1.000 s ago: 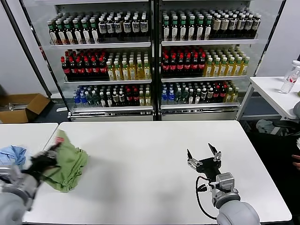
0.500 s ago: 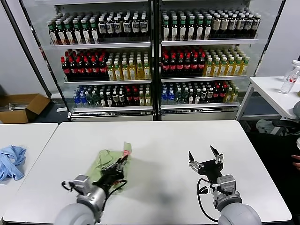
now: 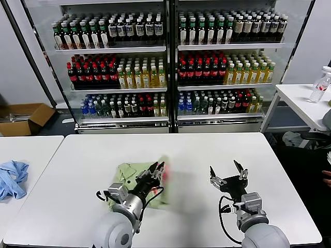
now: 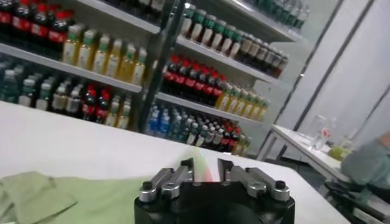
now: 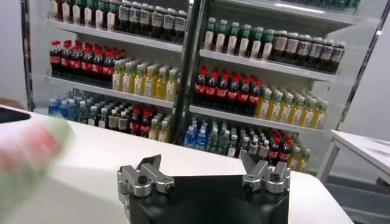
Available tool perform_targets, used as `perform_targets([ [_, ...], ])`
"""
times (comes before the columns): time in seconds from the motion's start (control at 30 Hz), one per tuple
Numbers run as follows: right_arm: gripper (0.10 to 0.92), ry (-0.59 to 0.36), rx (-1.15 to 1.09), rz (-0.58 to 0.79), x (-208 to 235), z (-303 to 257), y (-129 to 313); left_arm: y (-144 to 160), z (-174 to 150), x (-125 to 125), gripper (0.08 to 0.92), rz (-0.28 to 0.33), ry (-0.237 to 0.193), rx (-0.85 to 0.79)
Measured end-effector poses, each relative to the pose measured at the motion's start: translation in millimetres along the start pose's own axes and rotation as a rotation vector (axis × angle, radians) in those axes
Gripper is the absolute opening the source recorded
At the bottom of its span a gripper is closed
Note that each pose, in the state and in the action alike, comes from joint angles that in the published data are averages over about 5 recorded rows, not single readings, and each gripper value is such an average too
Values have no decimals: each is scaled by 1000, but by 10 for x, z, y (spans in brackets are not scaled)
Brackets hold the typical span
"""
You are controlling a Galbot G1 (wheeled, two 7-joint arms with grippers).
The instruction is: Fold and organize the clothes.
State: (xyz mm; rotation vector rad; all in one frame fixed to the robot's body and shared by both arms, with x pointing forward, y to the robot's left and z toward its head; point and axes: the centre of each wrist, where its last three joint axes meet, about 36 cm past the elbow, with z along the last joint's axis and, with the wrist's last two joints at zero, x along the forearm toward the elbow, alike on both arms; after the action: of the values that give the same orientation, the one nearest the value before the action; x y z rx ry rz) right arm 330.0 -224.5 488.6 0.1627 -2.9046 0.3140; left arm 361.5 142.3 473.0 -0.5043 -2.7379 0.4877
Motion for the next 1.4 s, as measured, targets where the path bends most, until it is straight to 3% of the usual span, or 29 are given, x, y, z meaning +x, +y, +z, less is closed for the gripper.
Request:
perform_targets([
  [0.2, 823, 12, -24, -16, -71, 33, 52, 58, -4, 110, 522, -7, -53, -94],
  [0.43, 823, 79, -106, -92, -231, 151, 307, 573, -51, 236, 729, -154, -153, -293],
  [0.57, 823, 126, -149, -149, -355, 245, 528, 816, -63, 329, 809, -222, -186, -380],
  [0.97, 794, 255, -238, -265, -675, 524, 1001, 1144, 21, 485, 823, -307, -190, -503],
  [1.4, 433, 285, -291, -314, -769, 602, 1120, 1254, 85, 504, 823, -323, -187, -539],
])
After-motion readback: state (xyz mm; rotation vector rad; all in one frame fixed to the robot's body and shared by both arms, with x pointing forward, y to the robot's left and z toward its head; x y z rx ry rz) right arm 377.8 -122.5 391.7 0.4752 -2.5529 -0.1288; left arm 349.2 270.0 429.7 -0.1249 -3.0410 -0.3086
